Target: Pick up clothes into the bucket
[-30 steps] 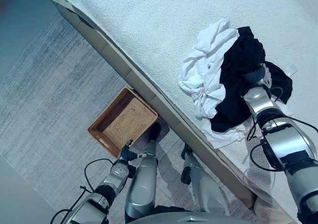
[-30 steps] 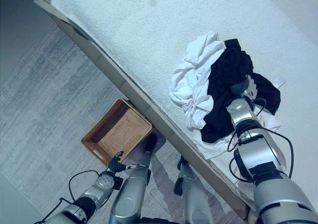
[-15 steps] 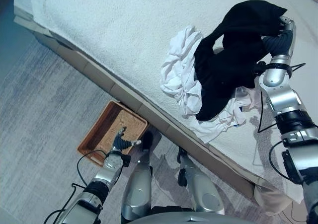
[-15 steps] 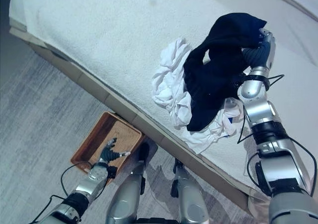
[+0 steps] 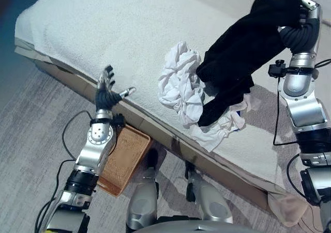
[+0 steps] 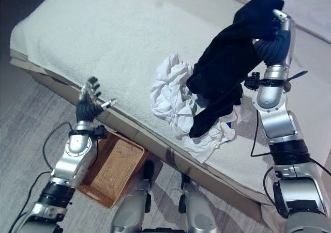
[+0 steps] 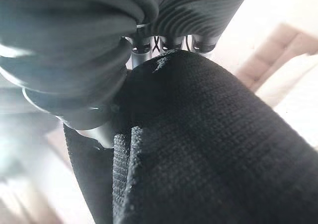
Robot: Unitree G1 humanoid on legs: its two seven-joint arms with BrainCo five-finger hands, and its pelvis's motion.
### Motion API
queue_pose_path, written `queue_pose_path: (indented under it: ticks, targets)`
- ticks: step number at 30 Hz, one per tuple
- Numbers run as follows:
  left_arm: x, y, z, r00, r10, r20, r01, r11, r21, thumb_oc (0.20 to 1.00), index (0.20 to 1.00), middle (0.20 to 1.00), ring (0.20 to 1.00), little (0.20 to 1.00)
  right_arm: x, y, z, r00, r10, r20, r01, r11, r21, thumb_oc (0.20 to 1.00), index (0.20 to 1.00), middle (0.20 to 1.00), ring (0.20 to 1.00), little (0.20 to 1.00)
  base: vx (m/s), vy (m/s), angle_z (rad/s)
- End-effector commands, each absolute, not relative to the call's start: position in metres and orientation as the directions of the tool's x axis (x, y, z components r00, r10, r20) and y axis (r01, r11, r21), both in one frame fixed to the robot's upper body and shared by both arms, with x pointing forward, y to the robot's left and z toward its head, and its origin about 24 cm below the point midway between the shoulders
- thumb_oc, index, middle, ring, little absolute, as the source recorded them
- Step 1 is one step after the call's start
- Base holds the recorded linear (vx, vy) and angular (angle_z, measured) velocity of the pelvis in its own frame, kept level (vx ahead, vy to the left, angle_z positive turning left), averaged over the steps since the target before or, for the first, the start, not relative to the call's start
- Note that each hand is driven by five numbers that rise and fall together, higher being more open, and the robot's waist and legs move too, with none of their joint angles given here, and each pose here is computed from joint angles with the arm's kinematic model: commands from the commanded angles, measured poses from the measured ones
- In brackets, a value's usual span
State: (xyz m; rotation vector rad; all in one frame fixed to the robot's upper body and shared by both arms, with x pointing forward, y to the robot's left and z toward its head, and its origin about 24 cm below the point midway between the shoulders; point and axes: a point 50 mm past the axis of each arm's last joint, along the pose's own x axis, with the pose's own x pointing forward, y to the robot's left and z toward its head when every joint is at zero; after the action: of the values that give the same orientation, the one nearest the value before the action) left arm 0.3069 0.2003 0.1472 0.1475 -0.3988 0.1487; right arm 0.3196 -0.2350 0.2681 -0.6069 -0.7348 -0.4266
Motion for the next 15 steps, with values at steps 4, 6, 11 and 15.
queue_pose_path:
  ticks: [4,6,11,15]
  targets:
    - [0.313,0.179,0.141,0.933,-0.038,0.358,-0.04,0.977,0.207,1.0,1.0,1.0,1.0,1.0,0.316,-0.194,0.259,0.733,0.124,0.669,0.266,0.853,-0.448,0.2,0.2,0.2,0.2,0.2,0.06,-0.005,-0.14]
    - [0.314,0.175,0.142,0.933,-0.067,0.354,-0.012,0.977,0.215,1.0,1.0,1.0,1.0,1.0,0.316,-0.189,0.26,0.737,0.165,0.655,0.225,0.855,-0.468,0.2,0.2,0.2,0.2,0.2,0.06,-0.01,-0.14]
    - [0.323,0.15,0.135,0.942,-0.173,0.288,0.11,0.969,0.22,1.0,1.0,1.0,1.0,1.0,0.316,-0.154,0.262,0.726,0.378,0.575,0.027,0.82,-0.572,0.2,0.2,0.2,0.2,0.2,0.05,-0.009,-0.1]
    - [0.328,0.13,0.127,0.941,-0.249,0.231,0.209,0.96,0.184,1.0,1.0,1.0,1.0,1.0,0.31,-0.125,0.266,0.668,0.512,0.539,-0.109,0.785,-0.61,0.2,0.2,0.2,0.2,0.2,0.01,-0.004,-0.01]
